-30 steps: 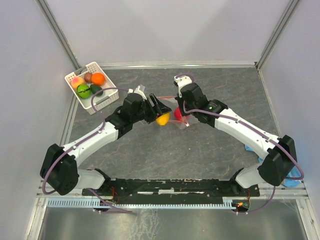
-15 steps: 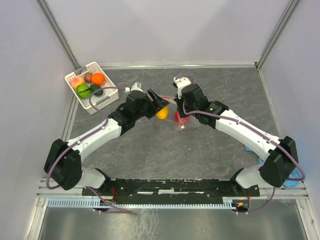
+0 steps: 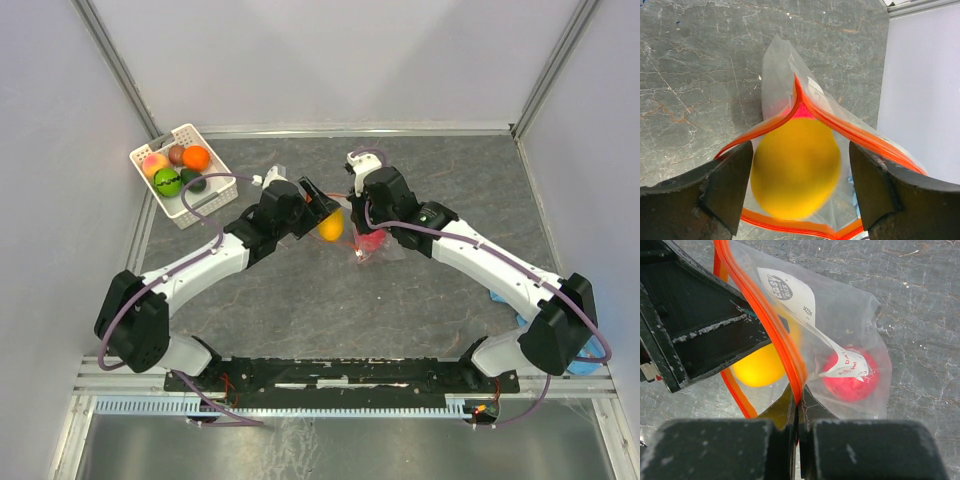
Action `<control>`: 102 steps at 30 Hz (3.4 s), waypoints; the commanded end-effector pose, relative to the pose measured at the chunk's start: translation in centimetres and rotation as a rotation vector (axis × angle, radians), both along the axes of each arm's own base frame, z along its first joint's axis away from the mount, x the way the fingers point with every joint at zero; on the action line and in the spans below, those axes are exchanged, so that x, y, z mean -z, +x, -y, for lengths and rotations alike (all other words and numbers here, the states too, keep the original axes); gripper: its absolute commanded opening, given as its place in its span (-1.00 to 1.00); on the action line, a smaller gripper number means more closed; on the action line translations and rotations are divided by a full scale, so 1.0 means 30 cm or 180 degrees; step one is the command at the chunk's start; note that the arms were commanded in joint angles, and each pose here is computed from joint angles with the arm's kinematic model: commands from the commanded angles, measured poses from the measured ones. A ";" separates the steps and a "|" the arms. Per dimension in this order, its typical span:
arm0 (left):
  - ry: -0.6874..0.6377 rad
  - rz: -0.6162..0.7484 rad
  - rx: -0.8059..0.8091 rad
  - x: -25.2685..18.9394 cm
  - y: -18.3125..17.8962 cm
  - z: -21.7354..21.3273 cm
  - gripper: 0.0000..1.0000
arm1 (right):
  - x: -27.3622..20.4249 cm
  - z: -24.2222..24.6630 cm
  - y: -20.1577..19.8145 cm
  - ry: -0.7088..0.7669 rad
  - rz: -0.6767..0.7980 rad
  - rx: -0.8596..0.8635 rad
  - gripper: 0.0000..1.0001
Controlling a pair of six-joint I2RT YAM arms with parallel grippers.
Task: Place the food in the zip-top bag and seal the zipper
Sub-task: Place the fake fruit in the zipper food storage bag, then pick up the fake fruit from the bin.
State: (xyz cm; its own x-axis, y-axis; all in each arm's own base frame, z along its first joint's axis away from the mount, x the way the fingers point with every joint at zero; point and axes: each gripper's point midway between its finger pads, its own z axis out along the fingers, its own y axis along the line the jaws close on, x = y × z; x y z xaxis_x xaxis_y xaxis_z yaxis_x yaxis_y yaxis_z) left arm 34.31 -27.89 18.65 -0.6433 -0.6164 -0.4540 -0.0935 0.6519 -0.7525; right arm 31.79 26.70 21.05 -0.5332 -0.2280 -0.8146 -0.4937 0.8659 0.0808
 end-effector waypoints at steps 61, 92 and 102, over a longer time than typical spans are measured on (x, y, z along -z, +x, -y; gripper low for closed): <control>0.1725 -0.0797 -0.2185 0.044 0.446 -1.245 0.92 | -0.018 0.071 0.068 -0.0310 0.0289 0.0301 -0.97; 0.2241 -0.1402 -0.2224 0.386 0.672 -1.553 0.92 | 0.038 0.088 0.113 -0.0598 0.0306 0.0333 -0.97; 0.2338 -0.1356 -0.2129 0.408 0.682 -1.563 0.92 | 0.049 0.085 0.116 -0.0612 0.0285 0.0329 -0.97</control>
